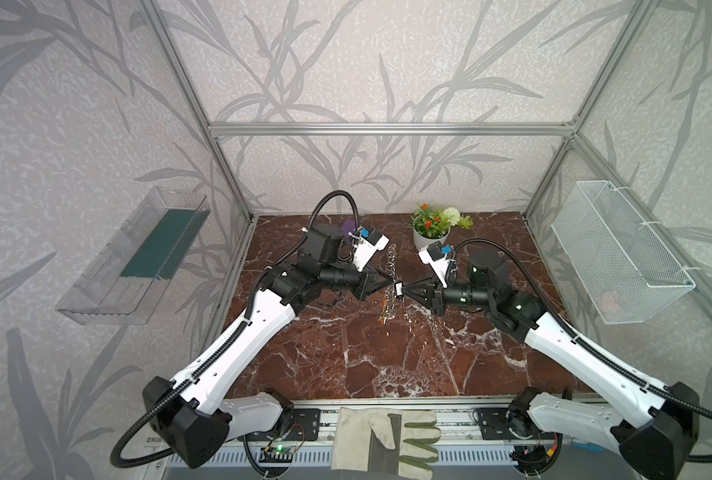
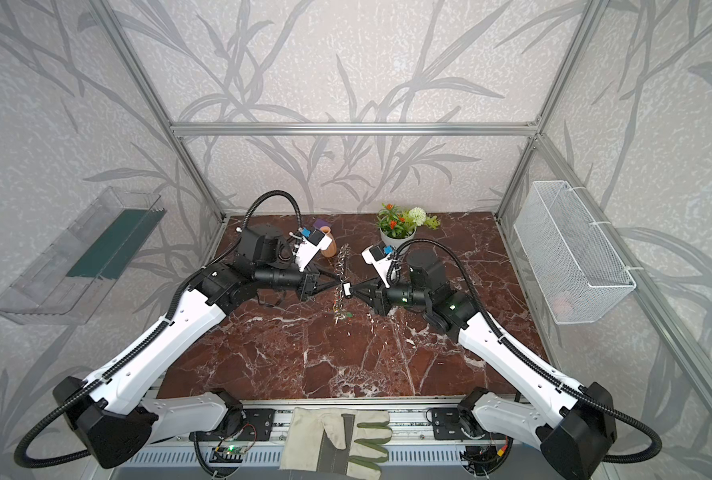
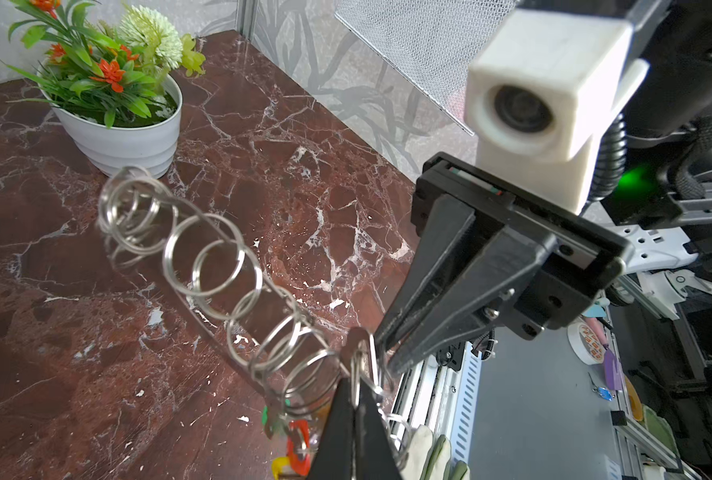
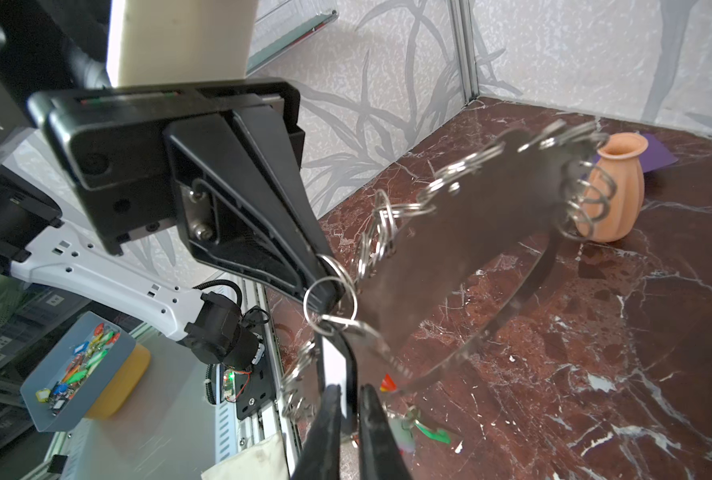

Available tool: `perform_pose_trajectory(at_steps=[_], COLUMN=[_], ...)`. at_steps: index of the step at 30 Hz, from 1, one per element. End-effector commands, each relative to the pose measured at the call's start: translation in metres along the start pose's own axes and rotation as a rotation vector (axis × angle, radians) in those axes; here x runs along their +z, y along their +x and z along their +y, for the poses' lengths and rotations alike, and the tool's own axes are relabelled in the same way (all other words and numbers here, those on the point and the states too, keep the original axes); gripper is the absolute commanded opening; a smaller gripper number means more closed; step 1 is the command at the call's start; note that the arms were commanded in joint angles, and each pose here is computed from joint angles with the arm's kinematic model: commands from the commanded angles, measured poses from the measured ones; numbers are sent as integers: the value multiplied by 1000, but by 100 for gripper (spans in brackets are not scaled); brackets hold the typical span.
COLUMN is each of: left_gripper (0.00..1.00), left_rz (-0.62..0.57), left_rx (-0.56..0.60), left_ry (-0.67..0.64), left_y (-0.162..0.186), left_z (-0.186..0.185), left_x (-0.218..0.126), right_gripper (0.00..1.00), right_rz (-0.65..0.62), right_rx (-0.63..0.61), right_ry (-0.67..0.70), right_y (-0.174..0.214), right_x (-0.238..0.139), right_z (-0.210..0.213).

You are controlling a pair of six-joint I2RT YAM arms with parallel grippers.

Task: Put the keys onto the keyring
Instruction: 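Hold the plate raised between both grippers over the table centre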

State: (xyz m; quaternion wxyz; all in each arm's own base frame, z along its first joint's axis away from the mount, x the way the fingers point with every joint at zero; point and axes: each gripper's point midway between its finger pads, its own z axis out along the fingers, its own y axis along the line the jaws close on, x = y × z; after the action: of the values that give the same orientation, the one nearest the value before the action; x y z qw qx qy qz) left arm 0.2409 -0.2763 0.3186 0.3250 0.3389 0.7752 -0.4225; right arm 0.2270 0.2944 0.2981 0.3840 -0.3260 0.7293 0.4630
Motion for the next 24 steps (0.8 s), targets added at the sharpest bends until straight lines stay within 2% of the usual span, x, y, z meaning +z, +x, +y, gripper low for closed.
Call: perform_pose_trajectory(at_steps=[1, 4, 24], left_gripper=[0, 0, 0], left_rz=[-51, -51, -101], left_rx=[71, 72, 63], left_ry=[90, 92, 90], left_y=[-12, -11, -13], left_z=[-22, -22, -20], left_x=[-12, -13, -26], right_gripper=[7, 0, 0], right_rz=[-15, -22, -3], right_rx=[-16, -14, 48], right_ry=[-34, -40, 61], right_y=[-3, -5, 7], right_x=[-1, 0, 1], right_z=[8, 8, -17])
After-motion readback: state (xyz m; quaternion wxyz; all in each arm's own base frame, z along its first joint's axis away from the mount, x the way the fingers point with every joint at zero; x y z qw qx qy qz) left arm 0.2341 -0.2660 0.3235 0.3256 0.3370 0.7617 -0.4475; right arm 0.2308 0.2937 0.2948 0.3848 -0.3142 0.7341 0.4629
